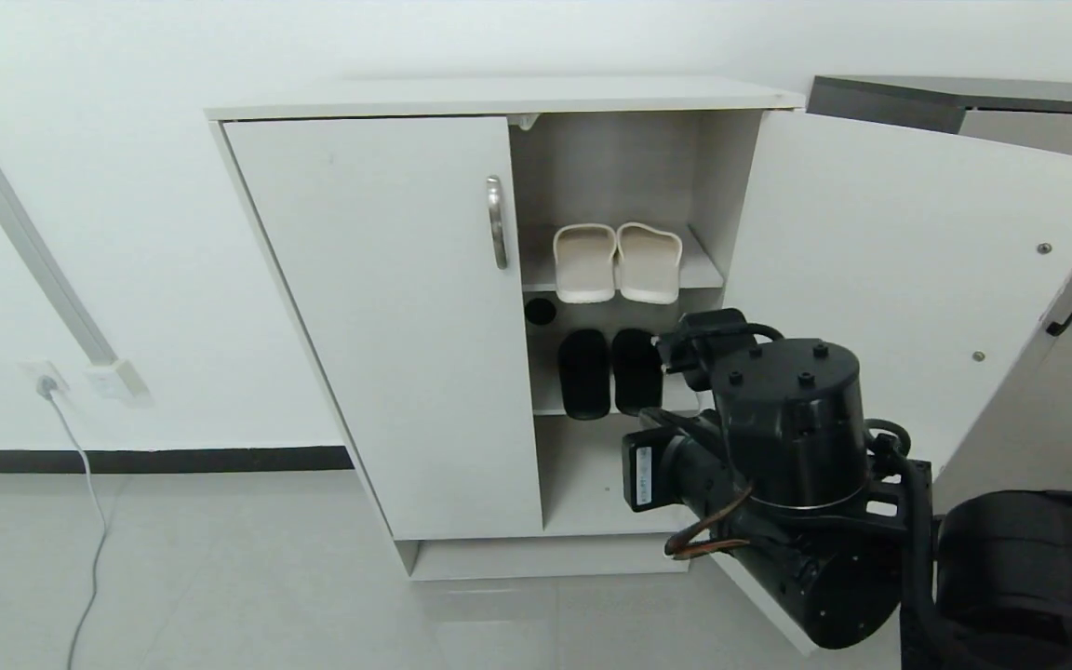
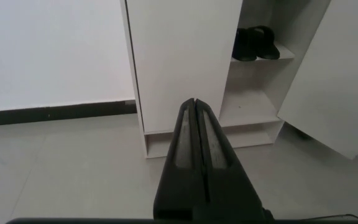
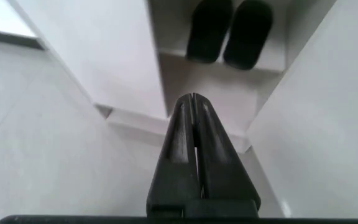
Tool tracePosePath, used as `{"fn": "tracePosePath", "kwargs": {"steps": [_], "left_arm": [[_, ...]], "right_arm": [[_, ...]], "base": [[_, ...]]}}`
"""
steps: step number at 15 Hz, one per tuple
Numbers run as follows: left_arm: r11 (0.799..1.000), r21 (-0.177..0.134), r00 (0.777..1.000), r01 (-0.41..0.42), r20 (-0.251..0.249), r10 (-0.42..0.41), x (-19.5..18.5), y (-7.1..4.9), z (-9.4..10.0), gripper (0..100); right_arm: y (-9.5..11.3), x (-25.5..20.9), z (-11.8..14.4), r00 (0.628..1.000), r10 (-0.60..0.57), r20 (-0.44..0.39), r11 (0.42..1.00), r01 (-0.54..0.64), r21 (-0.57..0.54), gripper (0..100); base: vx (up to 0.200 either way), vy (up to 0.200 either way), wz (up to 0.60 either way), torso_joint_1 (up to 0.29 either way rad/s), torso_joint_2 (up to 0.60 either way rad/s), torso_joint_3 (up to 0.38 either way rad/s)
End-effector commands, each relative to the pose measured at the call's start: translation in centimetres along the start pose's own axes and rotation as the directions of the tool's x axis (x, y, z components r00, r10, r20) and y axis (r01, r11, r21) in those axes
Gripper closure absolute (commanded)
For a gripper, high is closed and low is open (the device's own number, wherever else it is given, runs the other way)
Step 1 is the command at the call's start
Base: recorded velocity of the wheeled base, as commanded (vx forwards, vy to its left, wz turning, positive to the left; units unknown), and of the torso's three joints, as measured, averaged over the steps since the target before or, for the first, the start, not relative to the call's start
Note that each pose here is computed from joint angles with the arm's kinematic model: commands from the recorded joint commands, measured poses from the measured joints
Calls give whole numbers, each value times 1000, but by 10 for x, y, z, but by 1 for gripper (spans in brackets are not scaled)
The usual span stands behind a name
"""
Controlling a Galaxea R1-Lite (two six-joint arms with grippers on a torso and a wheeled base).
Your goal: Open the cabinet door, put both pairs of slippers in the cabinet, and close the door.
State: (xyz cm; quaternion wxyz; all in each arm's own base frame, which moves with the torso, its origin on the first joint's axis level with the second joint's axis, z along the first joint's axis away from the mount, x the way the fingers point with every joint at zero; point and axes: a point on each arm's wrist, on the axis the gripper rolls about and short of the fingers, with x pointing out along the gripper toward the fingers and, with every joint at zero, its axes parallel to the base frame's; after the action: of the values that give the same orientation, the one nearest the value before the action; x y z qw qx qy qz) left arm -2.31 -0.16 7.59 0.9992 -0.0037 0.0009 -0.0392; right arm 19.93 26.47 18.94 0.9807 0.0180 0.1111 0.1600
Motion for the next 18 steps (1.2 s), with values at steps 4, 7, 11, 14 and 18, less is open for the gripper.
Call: {"fn": "tracePosePath", "kwargs": {"steps": [4,7,11,14,18], "left_arm": [[1000,-2,1000,-2,0,2,0,0,0,100],[1000,-2,1000,-2,1,2,0,0,0,100],[1000,-3,1000,0,0,0,0,0,0,100],[1000,-3,1000,-2,0,2,0,0,0,100],[1000,-3,1000,-2,0,2,0,0,0,100]], "right_arm": [[-13,27,-36,997,-23,-75,999,21,-27,100],[-17,28,-43,996,-24,-86,999,20,-50,100],[-16,32,-52,994,-32,-107,998,25,-66,100],[-17,32,-52,993,-32,-110,997,25,-69,100],[-17,31,-54,993,-33,-113,997,25,-71,100]], "base": [[0,0,0,0,0,0],[0,0,0,0,0,0],[0,0,0,0,0,0],[0,0,0,0,0,0],[0,0,0,0,0,0]]}}
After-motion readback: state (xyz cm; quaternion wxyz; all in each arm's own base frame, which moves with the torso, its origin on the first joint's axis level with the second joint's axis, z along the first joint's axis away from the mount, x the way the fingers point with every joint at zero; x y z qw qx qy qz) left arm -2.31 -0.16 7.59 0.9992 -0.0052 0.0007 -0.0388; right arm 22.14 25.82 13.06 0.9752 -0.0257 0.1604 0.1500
